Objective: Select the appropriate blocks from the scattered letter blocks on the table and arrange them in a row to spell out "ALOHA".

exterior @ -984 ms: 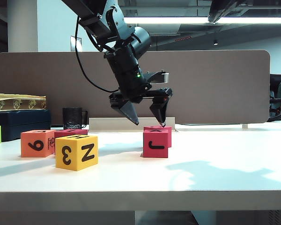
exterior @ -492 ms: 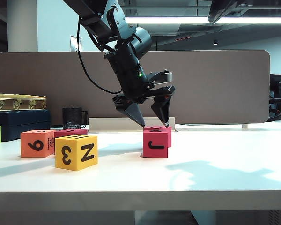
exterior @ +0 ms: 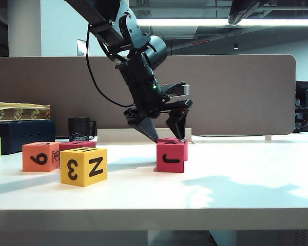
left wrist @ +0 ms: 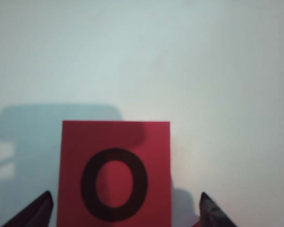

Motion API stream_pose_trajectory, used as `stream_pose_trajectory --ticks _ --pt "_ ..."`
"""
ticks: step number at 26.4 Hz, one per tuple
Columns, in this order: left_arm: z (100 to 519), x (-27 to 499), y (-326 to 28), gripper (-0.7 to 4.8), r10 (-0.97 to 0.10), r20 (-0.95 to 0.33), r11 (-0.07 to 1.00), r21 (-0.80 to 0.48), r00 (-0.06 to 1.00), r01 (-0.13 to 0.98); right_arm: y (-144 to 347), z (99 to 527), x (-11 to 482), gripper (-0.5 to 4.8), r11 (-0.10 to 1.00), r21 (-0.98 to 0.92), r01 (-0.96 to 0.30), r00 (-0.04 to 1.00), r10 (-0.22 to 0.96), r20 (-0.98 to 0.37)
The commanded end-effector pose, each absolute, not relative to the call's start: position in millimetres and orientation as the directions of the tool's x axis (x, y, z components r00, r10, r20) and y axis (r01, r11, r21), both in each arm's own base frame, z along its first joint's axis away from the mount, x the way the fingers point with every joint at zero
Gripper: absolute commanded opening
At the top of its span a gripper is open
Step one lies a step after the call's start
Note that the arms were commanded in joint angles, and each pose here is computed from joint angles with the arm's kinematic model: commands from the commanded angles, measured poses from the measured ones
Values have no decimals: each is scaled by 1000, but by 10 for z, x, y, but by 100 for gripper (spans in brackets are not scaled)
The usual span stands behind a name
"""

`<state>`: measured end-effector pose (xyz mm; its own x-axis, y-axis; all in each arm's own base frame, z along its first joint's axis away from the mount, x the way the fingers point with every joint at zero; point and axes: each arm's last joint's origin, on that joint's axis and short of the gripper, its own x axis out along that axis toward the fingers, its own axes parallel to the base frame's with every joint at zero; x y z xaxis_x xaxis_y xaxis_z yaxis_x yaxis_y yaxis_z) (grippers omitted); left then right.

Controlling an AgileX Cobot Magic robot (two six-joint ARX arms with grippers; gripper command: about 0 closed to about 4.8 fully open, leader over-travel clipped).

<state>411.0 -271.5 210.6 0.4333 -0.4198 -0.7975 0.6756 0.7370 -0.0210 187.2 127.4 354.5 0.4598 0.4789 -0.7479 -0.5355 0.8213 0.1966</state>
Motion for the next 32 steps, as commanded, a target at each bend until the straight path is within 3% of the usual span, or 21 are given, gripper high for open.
stream_pose_trajectory --ticks 1,8,24,28,32 --pt "2156 4119 -2728 333 -433 -780 734 -14 451 679 1273 3574 1867 -5 817 195 -542 470 487 -736" --pt "2141 4126 -2732 271 -433 -779 734 -13 453 679 1273 3573 1866 -5 817 196 -542 469 487 -736" --pt "2236 4087 -2582 265 -341 -823 770 33 454 638 1266 3562 1855 -5 819 198 -539 457 481 -748" --pt "2309 4073 -2502 211 -323 -833 779 37 450 626 1266 3562 1854 -5 818 199 -540 455 482 -748" --pt "2371 4039 -2437 209 -306 -848 782 35 433 623 1267 3562 1854 -5 817 200 -541 454 484 -748"
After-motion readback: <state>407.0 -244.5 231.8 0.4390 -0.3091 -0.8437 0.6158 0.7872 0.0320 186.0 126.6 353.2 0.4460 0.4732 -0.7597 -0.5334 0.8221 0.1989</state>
